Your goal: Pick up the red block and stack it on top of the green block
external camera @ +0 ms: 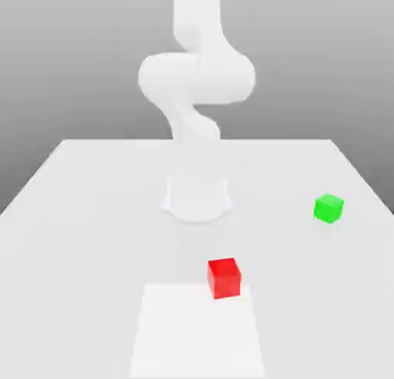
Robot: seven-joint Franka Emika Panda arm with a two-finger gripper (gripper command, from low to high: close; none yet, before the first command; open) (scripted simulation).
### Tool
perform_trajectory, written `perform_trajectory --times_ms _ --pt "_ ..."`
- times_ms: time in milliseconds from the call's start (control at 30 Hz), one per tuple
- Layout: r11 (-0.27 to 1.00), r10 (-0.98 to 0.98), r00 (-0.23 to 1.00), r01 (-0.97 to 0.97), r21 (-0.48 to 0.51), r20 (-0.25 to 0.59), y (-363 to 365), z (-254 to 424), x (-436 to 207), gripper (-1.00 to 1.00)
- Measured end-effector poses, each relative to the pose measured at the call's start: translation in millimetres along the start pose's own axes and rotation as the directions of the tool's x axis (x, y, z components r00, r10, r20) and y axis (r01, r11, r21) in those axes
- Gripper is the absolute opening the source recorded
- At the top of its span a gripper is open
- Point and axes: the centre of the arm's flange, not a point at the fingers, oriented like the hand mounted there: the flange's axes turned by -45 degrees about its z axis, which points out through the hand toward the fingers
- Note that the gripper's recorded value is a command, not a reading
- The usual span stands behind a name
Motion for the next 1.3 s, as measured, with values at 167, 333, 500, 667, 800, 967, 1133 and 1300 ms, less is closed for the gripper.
perform_trajectory --times_ms 167,333,500,667,800,967,1133,1300 --pt "0.999 -0.045 0.982 0.040 0.027 0.182 -13.2 116.6 -56.0 0.00" --pt "0.995 -0.098 0.928 0.083 0.058 0.359 -27.3 208.6 -141.7 0.00" --pt "0.987 -0.162 0.824 0.129 0.098 0.544 -38.4 273.5 -260.4 0.00" --pt "0.980 -0.200 0.738 0.155 0.127 0.645 -42.2 321.9 -355.0 0.00" --pt "0.979 -0.202 0.733 0.156 0.129 0.650 -42.1 344.7 -380.5 0.00" --pt "0.979 -0.202 0.733 0.156 0.129 0.650 -42.1 348.3 -384.7 -1.00" --pt "0.979 -0.202 0.733 0.156 0.129 0.650 -42.3 340.5 -376.3 -1.00" --pt "0.979 -0.203 0.732 0.157 0.129 0.650 -42.7 312.8 -351.8 -1.00"
